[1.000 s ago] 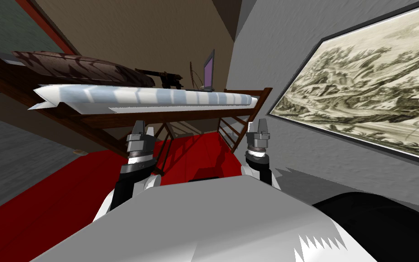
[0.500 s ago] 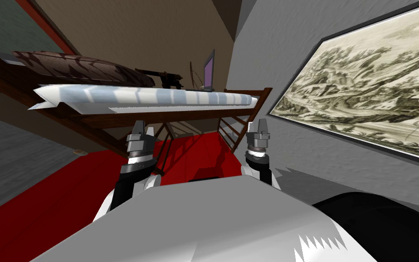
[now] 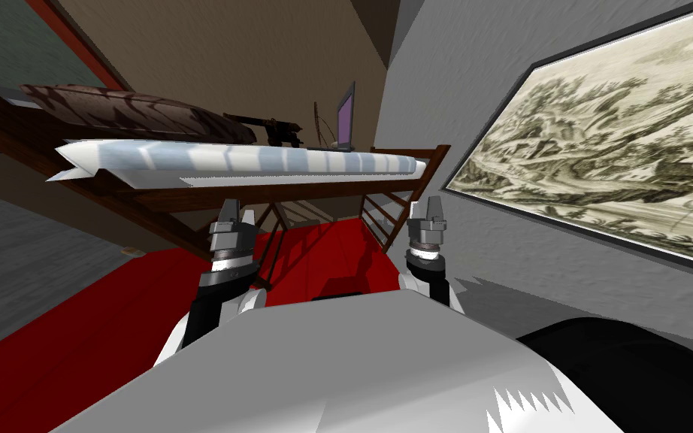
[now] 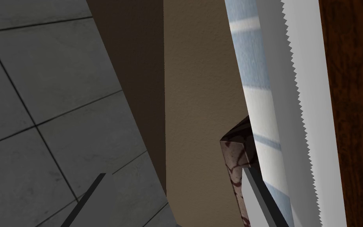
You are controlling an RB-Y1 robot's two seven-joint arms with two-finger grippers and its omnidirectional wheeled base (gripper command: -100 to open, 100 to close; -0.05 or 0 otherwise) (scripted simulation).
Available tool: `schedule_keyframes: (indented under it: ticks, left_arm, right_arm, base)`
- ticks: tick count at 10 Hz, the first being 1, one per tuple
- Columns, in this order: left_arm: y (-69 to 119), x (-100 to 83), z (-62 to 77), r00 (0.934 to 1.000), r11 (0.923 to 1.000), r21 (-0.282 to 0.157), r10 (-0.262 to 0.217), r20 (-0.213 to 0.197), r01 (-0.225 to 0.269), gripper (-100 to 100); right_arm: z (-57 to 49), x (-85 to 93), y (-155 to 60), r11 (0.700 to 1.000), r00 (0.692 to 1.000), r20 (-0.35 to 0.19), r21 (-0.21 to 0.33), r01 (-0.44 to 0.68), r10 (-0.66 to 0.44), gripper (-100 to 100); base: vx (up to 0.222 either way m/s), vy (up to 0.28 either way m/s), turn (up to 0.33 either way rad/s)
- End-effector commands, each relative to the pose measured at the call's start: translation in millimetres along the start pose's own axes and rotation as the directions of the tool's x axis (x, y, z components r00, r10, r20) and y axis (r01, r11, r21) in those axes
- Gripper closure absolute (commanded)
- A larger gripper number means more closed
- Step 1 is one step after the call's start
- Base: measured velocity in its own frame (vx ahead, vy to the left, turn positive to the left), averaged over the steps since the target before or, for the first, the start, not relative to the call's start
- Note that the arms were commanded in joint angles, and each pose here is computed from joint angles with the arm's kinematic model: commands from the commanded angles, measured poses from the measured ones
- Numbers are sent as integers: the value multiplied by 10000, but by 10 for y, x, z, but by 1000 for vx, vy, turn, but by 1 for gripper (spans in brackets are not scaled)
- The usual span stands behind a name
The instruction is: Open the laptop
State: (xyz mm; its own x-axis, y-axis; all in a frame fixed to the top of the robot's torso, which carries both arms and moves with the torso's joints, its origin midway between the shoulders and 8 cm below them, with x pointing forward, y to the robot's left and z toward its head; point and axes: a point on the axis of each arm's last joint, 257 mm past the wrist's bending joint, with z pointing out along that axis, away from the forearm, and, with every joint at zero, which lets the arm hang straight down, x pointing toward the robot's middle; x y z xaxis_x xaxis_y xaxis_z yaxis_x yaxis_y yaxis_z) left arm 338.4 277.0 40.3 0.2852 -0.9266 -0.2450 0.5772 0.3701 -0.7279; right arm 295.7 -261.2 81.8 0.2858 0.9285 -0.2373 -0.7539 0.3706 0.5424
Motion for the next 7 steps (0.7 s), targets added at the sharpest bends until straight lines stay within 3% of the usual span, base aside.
schedule_keyframes:
  ticks: [1, 5, 7]
  left_arm:
    - [-60, 108, 90, 9983, 9994, 322, 167, -549, -149, -100]
    - [-157, 294, 372, 9921, 9954, 897, 432, -1181, -326, -100]
    - [-199, 341, 485, 9909, 9934, 1089, 484, -1258, -347, -100]
  right_arm:
    - [0, 0, 0, 10000, 10000, 0, 0, 0, 0, 0]
    - [0, 0, 0, 10000, 10000, 1, 0, -2, 2, 0]
    - [0, 0, 0, 10000, 10000, 1, -1, -1, 1, 0]
  base:
    - [-11, -46, -15]
    - [-13, -81, -16]
    - [-3, -69, -9]
